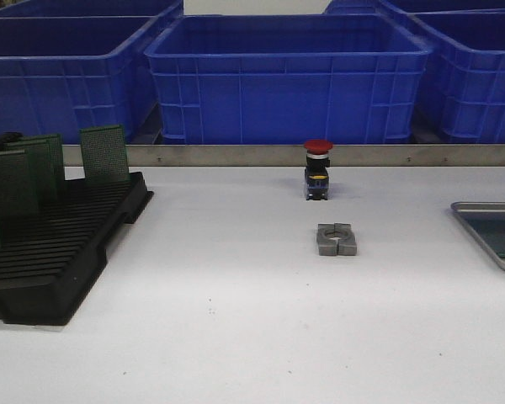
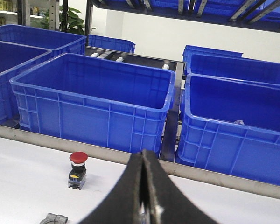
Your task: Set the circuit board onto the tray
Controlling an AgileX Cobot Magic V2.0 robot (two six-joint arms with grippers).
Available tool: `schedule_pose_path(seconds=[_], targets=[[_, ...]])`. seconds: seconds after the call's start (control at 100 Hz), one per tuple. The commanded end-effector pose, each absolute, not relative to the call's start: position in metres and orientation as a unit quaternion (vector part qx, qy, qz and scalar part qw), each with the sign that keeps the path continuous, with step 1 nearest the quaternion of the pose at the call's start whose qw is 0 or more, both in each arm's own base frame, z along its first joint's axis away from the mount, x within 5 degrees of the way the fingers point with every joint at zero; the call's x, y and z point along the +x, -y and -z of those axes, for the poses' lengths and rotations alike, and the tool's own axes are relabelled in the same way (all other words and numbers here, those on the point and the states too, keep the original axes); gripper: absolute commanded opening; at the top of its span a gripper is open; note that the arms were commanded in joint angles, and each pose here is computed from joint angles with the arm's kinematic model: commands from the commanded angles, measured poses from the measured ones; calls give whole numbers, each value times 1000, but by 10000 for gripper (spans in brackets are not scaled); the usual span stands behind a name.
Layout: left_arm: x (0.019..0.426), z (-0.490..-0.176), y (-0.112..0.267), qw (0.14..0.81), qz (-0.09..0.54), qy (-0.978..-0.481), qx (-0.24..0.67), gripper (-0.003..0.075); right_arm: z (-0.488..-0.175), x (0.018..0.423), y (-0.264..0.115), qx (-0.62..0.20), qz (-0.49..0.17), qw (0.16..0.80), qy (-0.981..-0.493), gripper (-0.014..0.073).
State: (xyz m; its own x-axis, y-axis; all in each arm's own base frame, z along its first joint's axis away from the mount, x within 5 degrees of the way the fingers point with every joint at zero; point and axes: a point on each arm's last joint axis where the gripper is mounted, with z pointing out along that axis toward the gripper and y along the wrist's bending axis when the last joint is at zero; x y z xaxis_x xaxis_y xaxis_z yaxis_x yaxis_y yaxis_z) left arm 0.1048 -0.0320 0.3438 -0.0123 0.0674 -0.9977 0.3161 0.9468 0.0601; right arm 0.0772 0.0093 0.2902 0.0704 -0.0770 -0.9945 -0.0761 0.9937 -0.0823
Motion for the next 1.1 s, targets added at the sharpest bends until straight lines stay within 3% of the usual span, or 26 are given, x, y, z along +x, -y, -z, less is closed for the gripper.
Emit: schedule_pose_path(seconds=[0.0,1.09], targets=[[105,-357,28,715,88,-685,109,-18,-299,77,-8,-45,2,738,-673,-69],[105,-357,27,715,69,-685,118,-18,-299,77,-8,-45,2,738,-673,-69]])
